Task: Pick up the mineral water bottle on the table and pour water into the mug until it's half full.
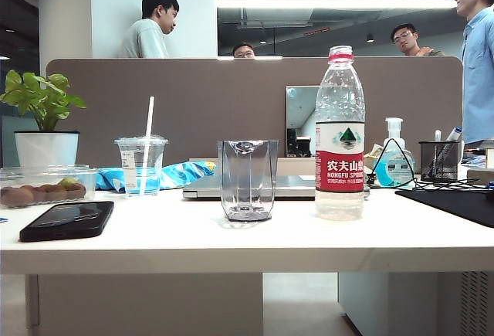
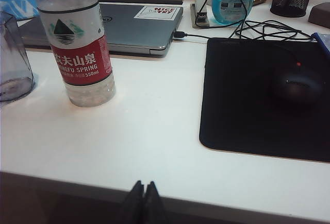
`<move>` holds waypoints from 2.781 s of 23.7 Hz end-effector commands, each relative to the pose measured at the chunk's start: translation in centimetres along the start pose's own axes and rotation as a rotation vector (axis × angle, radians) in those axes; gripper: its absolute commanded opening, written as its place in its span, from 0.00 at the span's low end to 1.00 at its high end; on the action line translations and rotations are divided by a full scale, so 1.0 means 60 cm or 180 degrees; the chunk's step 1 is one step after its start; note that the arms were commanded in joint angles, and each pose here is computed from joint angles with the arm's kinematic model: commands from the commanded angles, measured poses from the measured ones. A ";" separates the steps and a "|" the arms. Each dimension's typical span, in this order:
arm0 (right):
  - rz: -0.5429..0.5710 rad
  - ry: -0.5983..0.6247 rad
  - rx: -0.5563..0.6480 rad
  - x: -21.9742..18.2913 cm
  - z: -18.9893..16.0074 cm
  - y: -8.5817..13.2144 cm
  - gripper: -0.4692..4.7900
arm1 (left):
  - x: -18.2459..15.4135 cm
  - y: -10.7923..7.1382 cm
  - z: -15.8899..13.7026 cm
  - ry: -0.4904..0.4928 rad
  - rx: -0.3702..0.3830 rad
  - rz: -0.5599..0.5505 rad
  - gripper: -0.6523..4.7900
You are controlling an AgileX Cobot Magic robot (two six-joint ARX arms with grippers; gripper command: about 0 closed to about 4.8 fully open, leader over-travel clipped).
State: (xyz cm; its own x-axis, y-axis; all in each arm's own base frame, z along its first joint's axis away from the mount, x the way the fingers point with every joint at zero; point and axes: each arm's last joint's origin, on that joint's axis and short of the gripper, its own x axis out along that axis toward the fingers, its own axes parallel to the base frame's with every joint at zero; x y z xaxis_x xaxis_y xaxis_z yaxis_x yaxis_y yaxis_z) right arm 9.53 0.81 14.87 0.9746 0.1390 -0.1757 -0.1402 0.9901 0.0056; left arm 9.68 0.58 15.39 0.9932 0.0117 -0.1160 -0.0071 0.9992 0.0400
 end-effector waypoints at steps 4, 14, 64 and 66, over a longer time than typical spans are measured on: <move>-0.0012 -0.0007 -0.0011 0.001 -0.002 0.000 0.13 | 0.000 0.000 0.002 -0.0021 -0.0009 0.0010 0.11; -0.0020 -0.0166 0.0039 0.000 0.008 0.000 0.13 | -0.002 0.000 0.009 -0.0101 -0.0153 -0.0006 0.11; 0.1002 -0.0335 -0.0085 0.334 0.066 0.078 0.99 | -0.025 -0.132 0.149 0.0100 0.0000 -0.2137 0.11; 0.1027 -0.0352 -0.0086 0.347 0.067 0.080 0.99 | -0.025 -0.131 0.149 0.0098 0.0000 -0.2092 0.11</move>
State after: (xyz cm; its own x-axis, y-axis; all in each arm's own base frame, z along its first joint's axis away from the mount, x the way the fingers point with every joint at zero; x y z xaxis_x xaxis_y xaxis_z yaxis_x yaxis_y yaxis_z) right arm 29.50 8.41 14.75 0.8935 0.4387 -0.0958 -0.4389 0.8983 0.0200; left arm 9.29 -7.68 23.90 0.7792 -0.6065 -0.1581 0.6066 0.7932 -0.0533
